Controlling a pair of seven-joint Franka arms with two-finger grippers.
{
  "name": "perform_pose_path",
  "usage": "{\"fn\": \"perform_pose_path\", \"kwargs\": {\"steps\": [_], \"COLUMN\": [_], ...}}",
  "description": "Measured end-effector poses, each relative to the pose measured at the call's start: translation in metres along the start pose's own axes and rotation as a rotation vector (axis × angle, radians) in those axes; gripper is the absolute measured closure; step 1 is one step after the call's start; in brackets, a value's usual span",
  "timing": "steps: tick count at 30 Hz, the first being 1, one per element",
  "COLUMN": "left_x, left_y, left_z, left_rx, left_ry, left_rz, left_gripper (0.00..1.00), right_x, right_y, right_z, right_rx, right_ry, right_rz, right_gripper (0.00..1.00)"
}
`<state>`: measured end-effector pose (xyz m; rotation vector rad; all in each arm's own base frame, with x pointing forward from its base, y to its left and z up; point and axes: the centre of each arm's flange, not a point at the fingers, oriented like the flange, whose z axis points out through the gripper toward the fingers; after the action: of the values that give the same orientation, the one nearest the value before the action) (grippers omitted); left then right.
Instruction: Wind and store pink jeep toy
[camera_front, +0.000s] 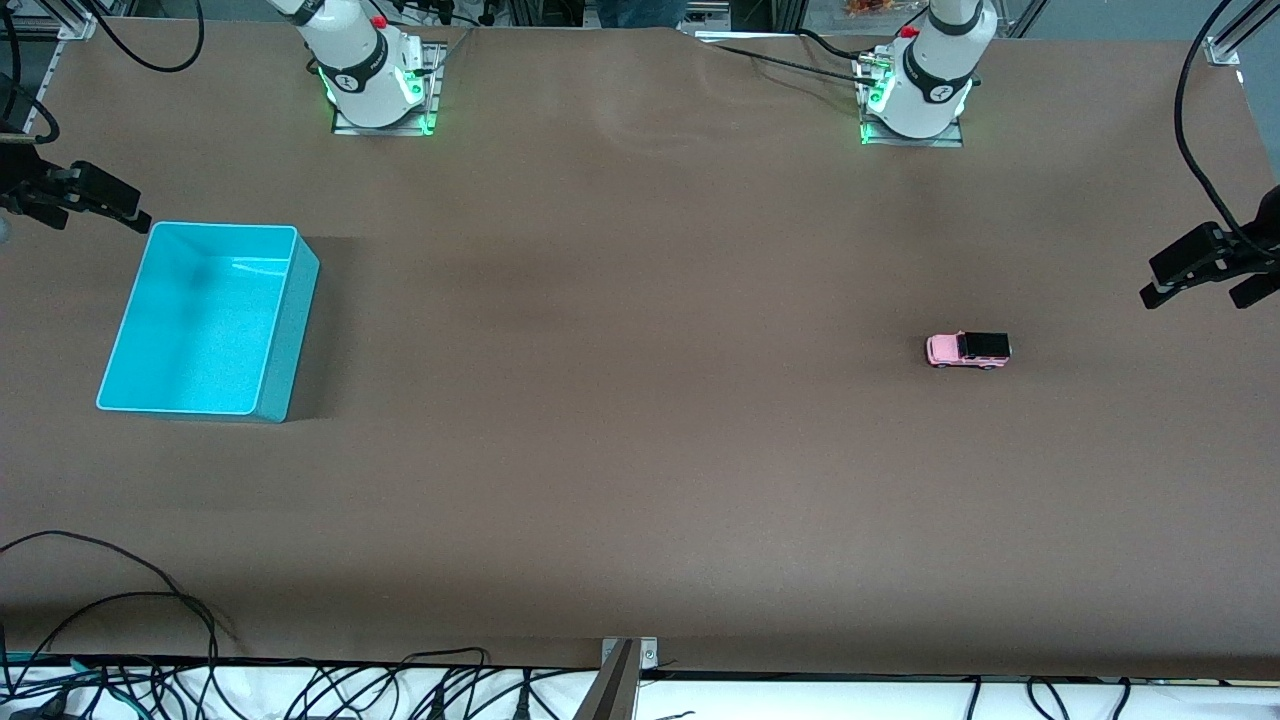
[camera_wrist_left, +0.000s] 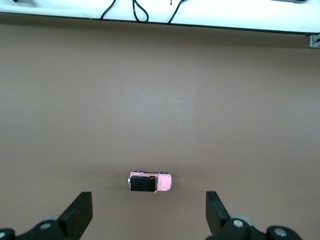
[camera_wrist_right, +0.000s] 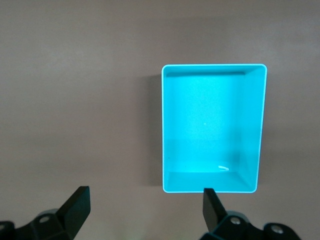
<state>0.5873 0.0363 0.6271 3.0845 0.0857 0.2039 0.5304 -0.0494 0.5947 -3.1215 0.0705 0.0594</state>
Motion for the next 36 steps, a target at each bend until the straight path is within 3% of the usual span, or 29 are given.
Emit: {"fn": "perform_pose_path", "kwargs": {"steps": [13, 21, 36], "left_x": [0.006, 0.005, -0.008], "left_y": [-0.018, -0.021, -0.016], "left_z": [0.028, 0.028, 0.024], "left_rx": [0.006, 0.006, 0.001], "left_ry": [-0.042, -0.044, -0.113], "left_rz": [-0.031, -0.036, -0.028], "left_gripper": [0.00, 0.00, 0.00], "right_x": [0.000, 0.000, 0.000], "right_y": [0.000, 0.000, 0.000], "right_z": [-0.003, -0.004, -0.005], "right_rx": [0.000, 0.000, 0.000], "right_ry": [0.006, 0.006, 0.009], "right_rz": [0.000, 0.000, 0.000], "right_gripper": [0.00, 0.00, 0.00]}}
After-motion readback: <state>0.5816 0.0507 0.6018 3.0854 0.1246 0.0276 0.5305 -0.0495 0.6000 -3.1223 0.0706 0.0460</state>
